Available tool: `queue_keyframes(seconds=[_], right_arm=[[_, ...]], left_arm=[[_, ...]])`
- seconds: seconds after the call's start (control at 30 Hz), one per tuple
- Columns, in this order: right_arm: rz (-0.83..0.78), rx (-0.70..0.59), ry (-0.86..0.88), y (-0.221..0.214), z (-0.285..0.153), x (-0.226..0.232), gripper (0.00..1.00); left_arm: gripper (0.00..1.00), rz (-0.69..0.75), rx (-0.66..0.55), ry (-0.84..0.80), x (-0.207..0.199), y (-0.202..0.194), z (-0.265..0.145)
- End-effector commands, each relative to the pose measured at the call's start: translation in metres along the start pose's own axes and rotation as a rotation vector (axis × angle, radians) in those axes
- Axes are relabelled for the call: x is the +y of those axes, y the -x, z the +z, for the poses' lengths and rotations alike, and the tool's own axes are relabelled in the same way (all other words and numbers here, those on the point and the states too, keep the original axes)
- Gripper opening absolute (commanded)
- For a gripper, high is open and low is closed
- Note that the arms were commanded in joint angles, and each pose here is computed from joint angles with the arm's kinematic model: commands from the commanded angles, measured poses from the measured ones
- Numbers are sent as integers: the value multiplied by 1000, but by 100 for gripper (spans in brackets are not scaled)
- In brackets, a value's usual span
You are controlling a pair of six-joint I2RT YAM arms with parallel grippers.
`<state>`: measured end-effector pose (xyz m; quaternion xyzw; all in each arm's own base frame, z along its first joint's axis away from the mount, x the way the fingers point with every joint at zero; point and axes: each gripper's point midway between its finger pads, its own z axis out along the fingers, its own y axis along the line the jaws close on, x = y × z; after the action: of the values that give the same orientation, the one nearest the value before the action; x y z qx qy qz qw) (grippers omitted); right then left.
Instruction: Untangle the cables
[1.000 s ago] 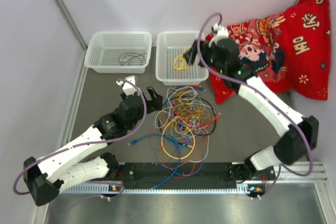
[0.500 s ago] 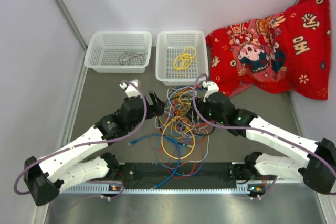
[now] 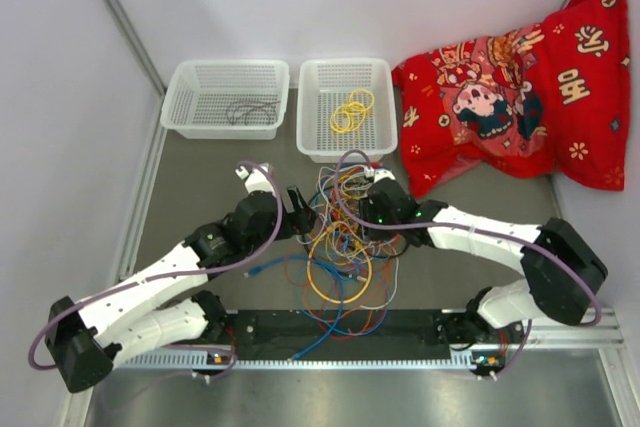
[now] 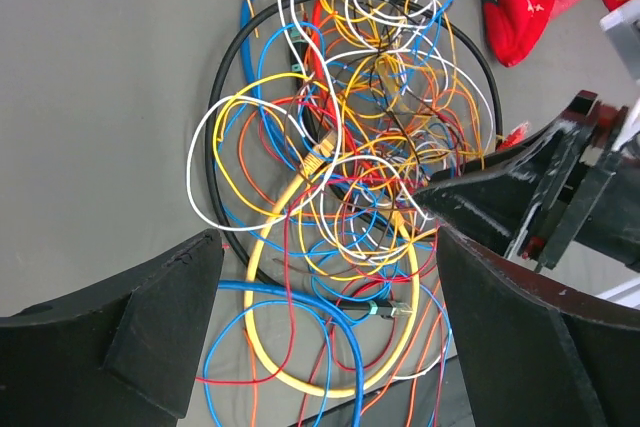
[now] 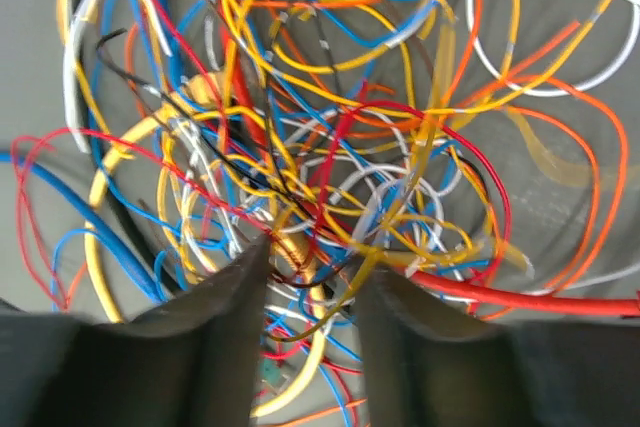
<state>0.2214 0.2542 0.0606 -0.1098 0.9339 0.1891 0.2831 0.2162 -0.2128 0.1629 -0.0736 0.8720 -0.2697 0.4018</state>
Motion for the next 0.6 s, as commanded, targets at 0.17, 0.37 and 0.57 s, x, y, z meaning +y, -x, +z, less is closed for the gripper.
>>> queue_keyframes(seconds=[0.17,0.37,0.57], right_arm=[[-7,-192,163,65,-38,49,0],[-84,-396,247,103,-121,76,0],[-115,-550,285,126,-196,75,0]], left_arm=[[92,-1,-49,-27,-6,14,-9],[92,49,-145,-34,-13,42,-19],[94,99,-302,-44,-19,80,-34]])
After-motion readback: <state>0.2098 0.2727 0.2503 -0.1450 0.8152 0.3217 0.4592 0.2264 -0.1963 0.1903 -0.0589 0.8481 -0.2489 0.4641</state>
